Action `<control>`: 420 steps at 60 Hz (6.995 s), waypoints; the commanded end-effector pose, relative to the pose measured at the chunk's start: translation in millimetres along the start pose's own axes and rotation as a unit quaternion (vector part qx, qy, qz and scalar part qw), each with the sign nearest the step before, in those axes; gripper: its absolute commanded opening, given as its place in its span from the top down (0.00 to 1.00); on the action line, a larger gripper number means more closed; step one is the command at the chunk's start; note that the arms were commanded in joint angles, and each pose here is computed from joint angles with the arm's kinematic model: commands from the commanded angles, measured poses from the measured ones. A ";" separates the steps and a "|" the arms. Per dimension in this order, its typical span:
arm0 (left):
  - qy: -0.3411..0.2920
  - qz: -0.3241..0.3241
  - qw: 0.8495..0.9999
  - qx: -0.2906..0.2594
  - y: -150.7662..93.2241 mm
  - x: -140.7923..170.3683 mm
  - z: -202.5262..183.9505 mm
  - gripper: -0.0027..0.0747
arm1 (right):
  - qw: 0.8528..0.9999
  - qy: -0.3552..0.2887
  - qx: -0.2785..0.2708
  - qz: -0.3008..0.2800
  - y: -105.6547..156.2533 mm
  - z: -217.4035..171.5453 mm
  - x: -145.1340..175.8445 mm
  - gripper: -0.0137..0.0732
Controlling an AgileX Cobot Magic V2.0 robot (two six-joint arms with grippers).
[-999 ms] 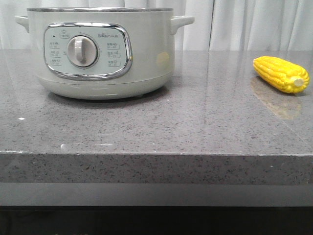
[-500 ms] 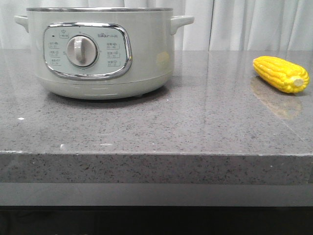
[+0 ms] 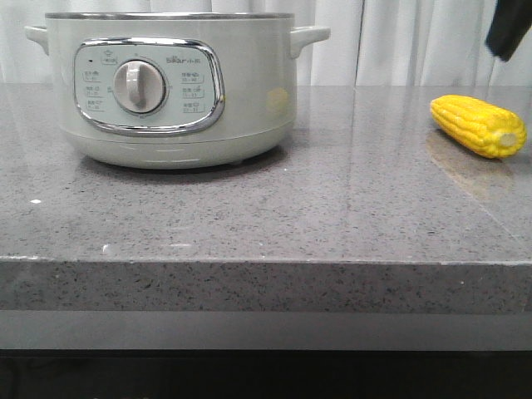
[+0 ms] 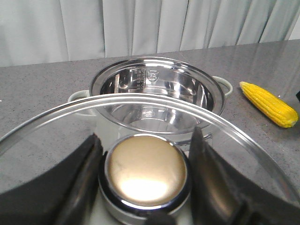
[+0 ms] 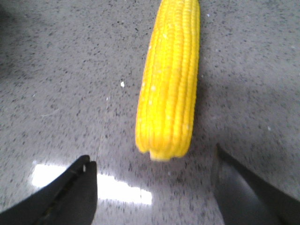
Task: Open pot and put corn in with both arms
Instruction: 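Lower the right gripper onto the yellow corn cob and grasp it, then lift the corn cob with the right gripper and carry it over the pot, then open the right gripper to drop the corn into the pot, then lower the glass lid back onto the cooker with the left gripper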
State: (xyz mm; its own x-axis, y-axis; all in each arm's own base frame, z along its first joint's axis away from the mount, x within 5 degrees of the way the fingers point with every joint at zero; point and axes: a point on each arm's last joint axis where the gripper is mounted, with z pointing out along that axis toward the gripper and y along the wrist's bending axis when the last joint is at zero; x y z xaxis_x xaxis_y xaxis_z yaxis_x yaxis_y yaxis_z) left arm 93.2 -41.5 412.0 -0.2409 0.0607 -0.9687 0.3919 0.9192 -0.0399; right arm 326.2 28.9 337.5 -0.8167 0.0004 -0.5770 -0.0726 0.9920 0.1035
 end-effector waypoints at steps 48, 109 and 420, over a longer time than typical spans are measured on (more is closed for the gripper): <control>-0.092 -0.003 0.996 0.007 -1.2 -23.2 -9.0 0.78 | 0.999 0.034 0.020 -0.016 -8.4 78.6 -32.1 0.23; -0.094 0.000 0.996 0.006 -1.0 -23.6 -9.0 0.78 | 0.990 -0.107 -0.038 -0.078 52.9 -42.2 -70.6 0.47; -0.079 -0.020 0.996 0.026 -18.7 -70.0 266.8 0.77 | 0.898 -0.332 -0.228 -0.177 73.4 -180.2 139.5 0.20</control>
State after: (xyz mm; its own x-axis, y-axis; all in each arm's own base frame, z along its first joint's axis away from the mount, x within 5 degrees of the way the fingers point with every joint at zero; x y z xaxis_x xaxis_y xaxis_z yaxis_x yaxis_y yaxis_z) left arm 349.8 -171.2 366.3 -0.3151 0.0682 -0.9466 0.4125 0.9081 -0.0719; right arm 102.8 79.2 396.9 -0.2610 -0.1368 -0.9556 -0.6130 0.7882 0.0545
